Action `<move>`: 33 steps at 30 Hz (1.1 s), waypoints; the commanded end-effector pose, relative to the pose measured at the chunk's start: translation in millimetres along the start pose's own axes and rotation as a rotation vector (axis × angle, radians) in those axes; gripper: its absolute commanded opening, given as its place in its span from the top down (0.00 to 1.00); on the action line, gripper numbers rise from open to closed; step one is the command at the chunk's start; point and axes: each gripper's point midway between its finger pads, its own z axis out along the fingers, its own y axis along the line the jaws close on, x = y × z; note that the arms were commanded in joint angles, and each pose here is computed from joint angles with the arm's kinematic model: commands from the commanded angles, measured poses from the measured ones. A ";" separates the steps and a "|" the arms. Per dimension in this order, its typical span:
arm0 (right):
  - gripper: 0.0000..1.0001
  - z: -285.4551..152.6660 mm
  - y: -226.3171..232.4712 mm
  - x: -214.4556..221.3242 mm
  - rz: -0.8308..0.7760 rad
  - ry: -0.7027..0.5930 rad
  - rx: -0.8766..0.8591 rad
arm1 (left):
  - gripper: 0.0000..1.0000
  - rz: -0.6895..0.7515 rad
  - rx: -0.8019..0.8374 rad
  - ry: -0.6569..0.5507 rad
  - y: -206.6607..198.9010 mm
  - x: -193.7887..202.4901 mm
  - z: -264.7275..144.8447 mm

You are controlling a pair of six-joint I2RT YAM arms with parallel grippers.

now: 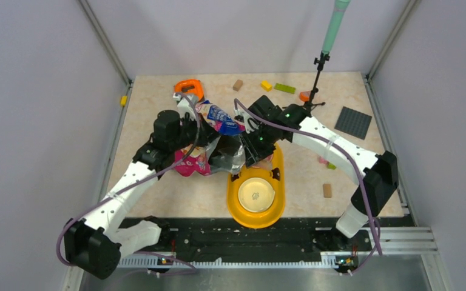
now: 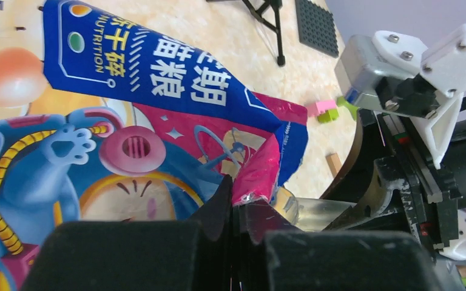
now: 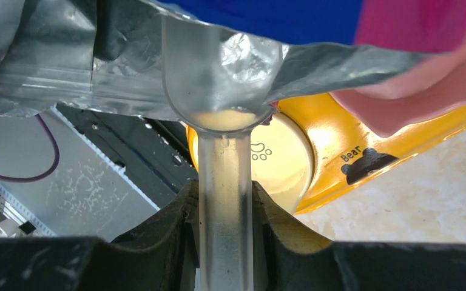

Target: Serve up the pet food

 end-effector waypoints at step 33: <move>1.00 64.4 -44.9 -103.9 0.017 -0.173 -0.057 | 1.00 0.040 -0.054 0.055 37.7 -43.6 11.3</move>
